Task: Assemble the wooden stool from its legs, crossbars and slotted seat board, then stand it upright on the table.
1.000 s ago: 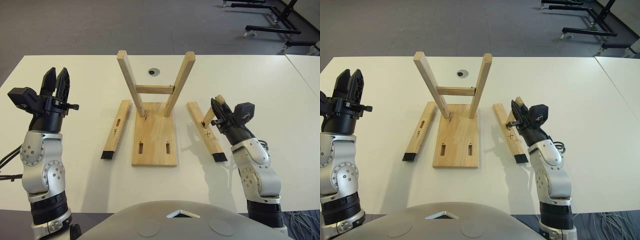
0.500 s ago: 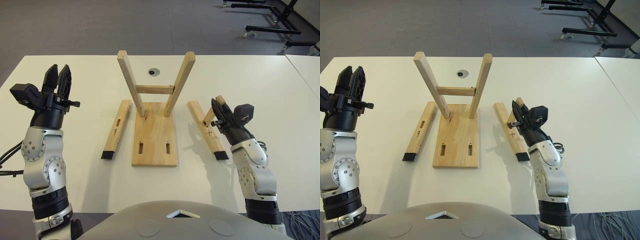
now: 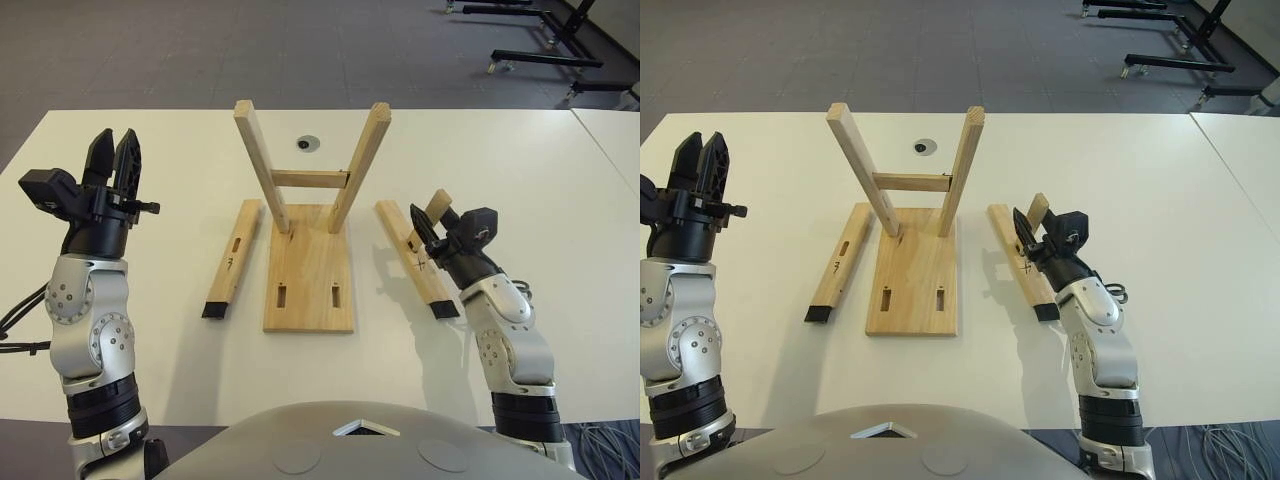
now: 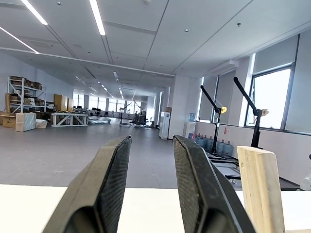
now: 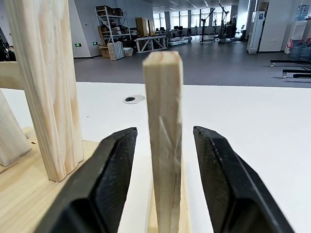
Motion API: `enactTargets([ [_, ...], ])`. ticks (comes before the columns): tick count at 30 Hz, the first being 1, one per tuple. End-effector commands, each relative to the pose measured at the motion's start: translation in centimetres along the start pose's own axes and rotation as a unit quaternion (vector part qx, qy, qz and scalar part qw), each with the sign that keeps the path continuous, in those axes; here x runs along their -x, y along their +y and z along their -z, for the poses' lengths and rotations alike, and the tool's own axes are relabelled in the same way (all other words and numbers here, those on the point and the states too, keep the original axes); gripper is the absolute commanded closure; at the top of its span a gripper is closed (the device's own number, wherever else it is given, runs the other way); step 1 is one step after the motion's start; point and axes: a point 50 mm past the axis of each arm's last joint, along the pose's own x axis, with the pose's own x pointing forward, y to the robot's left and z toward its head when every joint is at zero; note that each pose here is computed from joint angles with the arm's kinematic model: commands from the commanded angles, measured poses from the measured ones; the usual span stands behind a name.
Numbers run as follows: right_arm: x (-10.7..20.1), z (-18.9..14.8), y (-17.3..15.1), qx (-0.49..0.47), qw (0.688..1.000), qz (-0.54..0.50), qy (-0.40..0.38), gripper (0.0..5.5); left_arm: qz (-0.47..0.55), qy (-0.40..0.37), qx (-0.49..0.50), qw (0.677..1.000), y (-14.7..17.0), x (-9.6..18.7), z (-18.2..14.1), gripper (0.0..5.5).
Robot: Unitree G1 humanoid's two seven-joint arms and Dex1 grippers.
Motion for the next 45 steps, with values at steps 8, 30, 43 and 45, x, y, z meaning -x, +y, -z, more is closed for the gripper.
enactTargets([
  [8, -3.2, -9.8, 0.5, -0.003, 0.988, -0.066, -0.137, 2.58, -0.007, -0.006, -0.009, 1.0, 0.4, 0.4, -0.1, 3.95],
  [30, -3.8, -2.1, 0.2, 0.026, 0.987, -0.014, 0.156, 2.58, -0.021, 0.018, 0.023, 0.999, 0.3, 2.0, 1.1, 3.95],
  [43, -5.9, -11.4, -7.4, -0.095, 0.975, 0.134, -0.15, 2.58, -0.041, 0.006, 0.017, 0.999, 0.1, 2.5, 0.5, 3.95],
  [45, -5.3, -9.4, -8.8, -0.076, 0.982, 0.143, -0.098, 2.58, -0.058, 0.007, 0.014, 0.998, 0.0, 3.5, 0.4, 3.95],
])
